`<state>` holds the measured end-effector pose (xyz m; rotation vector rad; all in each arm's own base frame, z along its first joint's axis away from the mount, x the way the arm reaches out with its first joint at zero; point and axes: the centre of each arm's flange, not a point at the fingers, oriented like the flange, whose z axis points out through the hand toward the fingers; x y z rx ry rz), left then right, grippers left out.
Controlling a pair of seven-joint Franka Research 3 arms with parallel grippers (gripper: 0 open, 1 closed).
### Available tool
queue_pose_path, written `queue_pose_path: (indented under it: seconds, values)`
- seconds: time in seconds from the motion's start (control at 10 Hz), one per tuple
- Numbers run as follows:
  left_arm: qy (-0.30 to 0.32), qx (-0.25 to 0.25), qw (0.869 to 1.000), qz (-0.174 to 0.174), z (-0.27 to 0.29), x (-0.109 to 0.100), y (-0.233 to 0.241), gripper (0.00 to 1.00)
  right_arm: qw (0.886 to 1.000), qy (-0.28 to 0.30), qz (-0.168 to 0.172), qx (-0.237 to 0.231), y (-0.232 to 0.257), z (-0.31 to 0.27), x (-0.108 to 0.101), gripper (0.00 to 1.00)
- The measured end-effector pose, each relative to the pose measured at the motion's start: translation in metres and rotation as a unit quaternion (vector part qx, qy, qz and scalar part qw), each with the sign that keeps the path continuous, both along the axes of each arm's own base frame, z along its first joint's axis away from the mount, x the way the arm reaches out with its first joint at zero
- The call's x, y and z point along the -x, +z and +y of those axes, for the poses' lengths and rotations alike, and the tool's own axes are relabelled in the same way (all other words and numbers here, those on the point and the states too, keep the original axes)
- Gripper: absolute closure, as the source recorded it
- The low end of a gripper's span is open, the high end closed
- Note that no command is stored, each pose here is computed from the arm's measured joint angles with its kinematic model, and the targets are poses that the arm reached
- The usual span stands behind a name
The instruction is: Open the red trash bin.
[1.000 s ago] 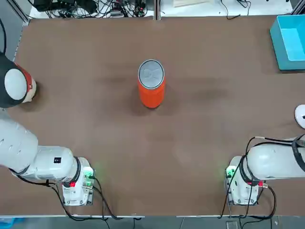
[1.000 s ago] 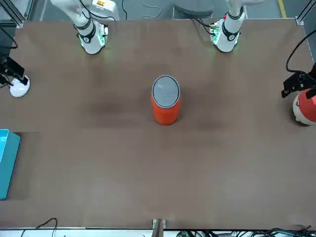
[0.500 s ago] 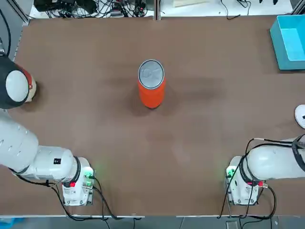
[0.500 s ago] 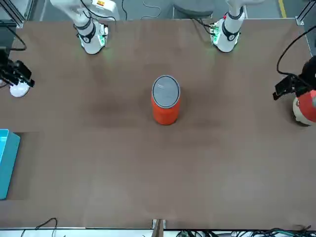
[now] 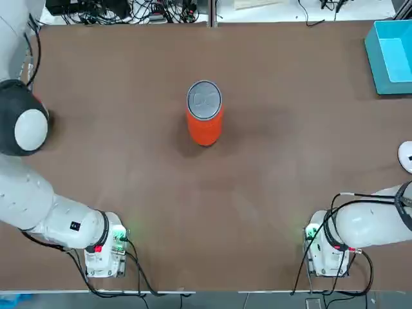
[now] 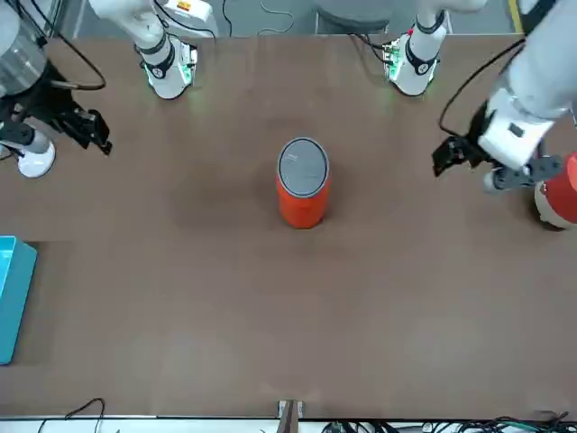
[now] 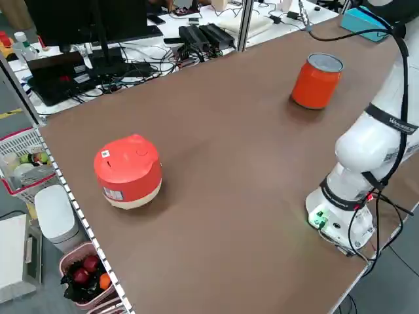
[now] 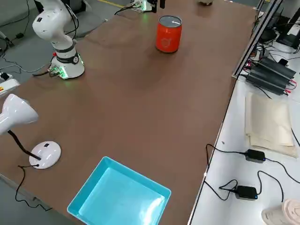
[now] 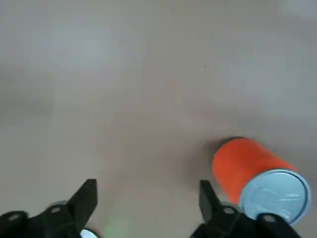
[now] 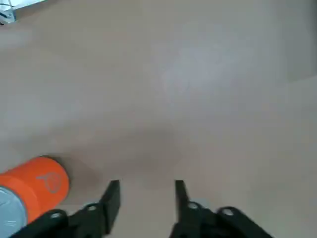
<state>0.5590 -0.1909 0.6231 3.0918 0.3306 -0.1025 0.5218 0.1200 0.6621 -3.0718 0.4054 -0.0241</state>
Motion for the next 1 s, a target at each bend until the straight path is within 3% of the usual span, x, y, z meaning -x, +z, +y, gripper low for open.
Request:
queue_pose_path:
  seconds: [0.3,0.5,0.7,0.8,1.0]
  values:
    - [0.044,0.003,0.999,0.007,-0.087,0.026,-0.036,0.62,1.000,0.005,0.023,0.006,-0.020,0.059,0.016,0.73]
    - [0.144,0.001,0.989,0.022,-0.121,0.036,-0.056,0.75,1.000,-0.001,0.030,0.005,-0.027,0.091,0.028,0.80]
    - [0.259,-0.009,0.965,0.035,-0.153,0.042,-0.075,0.88,0.999,0.005,0.039,-0.006,-0.032,0.110,0.036,0.85]
    - [0.321,-0.002,0.947,0.034,-0.167,0.041,-0.083,0.97,0.999,0.010,0.043,-0.010,-0.036,0.117,0.038,0.83]
    - [0.418,0.004,0.908,0.036,-0.189,0.037,-0.105,0.99,0.999,-0.002,0.045,-0.017,-0.046,0.135,0.041,0.86]
